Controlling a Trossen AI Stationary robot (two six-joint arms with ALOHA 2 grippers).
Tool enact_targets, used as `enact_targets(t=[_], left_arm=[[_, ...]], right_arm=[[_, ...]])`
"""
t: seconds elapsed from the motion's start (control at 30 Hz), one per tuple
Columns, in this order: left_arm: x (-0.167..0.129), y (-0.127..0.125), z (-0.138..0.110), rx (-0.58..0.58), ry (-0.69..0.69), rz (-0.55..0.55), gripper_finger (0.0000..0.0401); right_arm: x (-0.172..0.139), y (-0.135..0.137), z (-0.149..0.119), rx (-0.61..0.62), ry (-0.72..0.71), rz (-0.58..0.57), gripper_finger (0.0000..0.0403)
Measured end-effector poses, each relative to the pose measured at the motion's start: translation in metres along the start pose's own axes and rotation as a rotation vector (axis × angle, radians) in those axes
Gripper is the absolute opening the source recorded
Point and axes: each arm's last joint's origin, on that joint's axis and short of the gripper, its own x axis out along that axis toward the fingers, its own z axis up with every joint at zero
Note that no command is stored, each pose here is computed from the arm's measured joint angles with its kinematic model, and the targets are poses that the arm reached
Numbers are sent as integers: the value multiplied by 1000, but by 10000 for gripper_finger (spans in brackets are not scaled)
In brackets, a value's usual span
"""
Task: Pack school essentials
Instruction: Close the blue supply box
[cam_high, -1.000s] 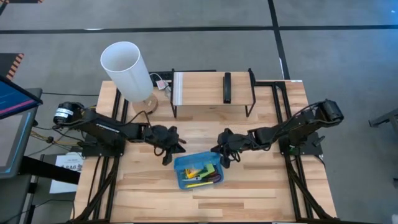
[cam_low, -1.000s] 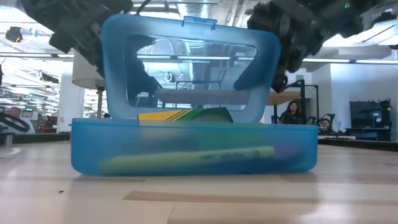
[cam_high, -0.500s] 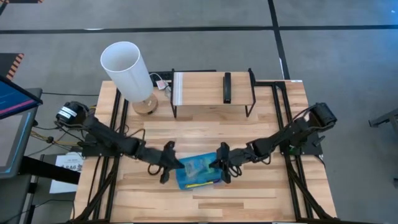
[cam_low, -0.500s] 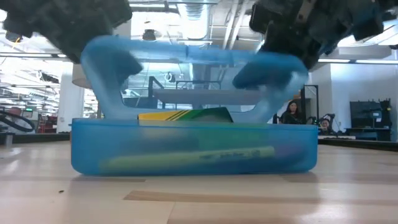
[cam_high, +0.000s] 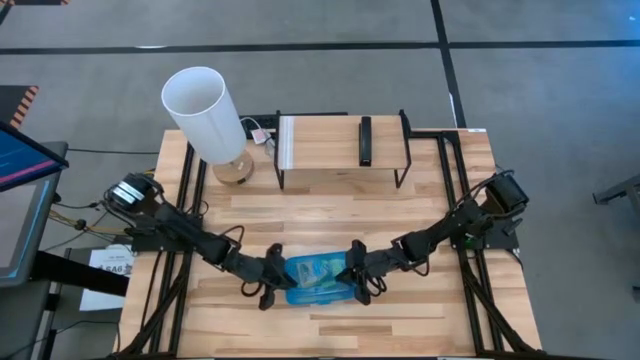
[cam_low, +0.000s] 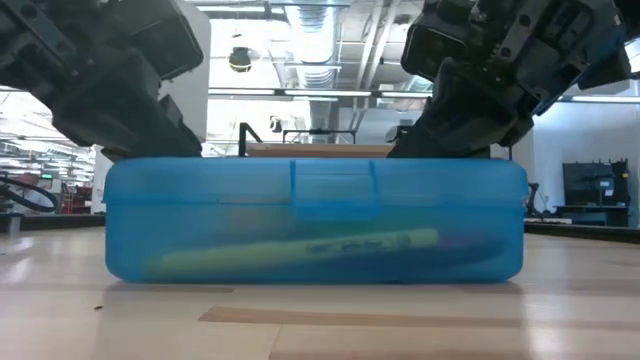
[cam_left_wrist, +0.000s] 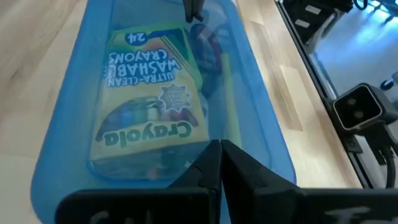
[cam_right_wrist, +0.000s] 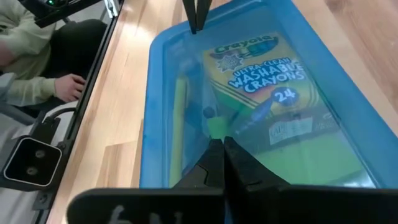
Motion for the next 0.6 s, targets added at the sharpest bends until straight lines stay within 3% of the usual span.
enact_targets(t=[0.4, 0.6], left_arm=[[7, 11, -2, -1, 28, 25, 0], [9, 28, 5, 40, 39, 61, 0]], right_arm=[[13, -13, -13, 53, 65, -52, 9], [9, -26, -2, 58, 67, -74, 9]])
